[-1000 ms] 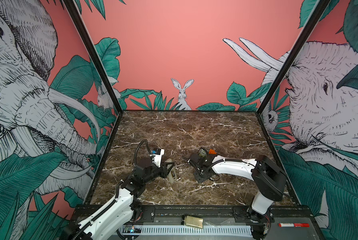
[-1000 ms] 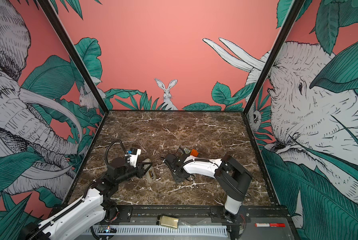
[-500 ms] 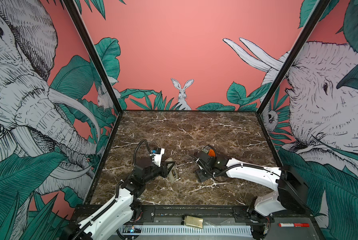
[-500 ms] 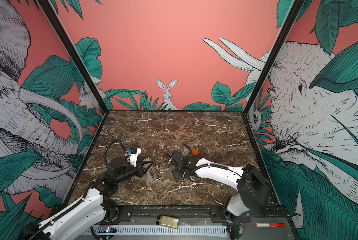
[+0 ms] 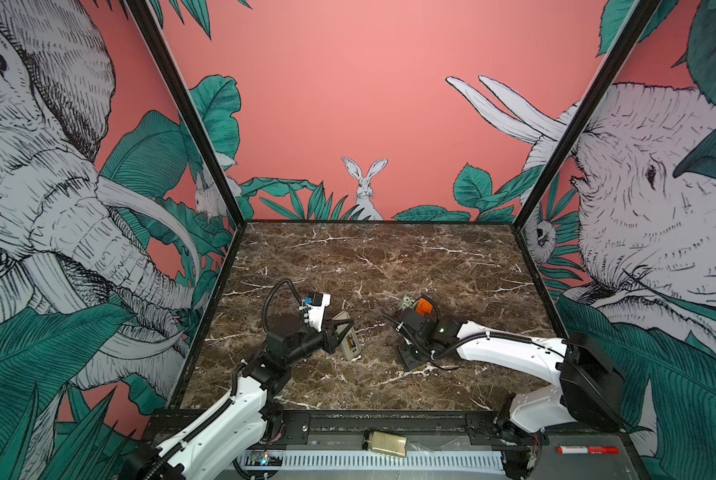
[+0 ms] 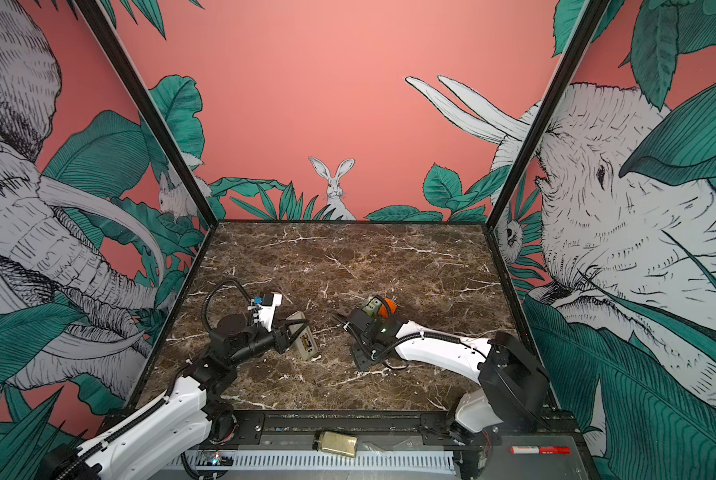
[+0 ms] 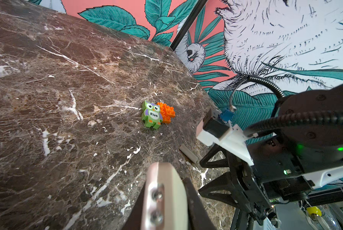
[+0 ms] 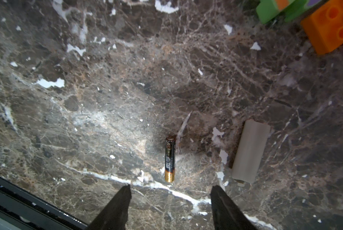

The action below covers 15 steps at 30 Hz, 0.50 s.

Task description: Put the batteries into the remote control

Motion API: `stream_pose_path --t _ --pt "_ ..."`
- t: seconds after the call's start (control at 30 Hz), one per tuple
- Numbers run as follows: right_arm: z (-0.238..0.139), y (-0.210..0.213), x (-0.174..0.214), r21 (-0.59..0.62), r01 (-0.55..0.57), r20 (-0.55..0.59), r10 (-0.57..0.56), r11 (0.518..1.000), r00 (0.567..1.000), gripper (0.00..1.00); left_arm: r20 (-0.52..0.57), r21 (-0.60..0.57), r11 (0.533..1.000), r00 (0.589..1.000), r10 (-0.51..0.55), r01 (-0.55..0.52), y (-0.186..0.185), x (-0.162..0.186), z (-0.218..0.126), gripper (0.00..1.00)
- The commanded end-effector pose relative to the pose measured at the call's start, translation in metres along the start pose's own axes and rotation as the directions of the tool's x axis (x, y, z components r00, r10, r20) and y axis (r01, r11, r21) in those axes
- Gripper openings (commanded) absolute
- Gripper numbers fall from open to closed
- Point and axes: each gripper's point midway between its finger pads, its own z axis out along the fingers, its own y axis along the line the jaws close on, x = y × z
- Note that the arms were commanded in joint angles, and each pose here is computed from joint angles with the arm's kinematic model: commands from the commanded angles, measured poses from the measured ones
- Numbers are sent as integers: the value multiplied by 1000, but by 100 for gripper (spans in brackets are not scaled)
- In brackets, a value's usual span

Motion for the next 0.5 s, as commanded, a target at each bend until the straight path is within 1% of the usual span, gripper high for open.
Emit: stream_pose_path --t 0.0,0.33,0.47 --pt "8 -3 9 8 -6 -46 6 1000 999 59 30 34 999 1000 9 -10 -7 -6 1 0" --pt "24 1 17 -7 -2 -95 2 1000 995 48 24 30 1000 1000 2 -3 -6 -5 3 0" --pt "27 -1 20 1 0 -108 0 1000 994 41 26 25 1000 1000 0 -1 -5 -4 4 0"
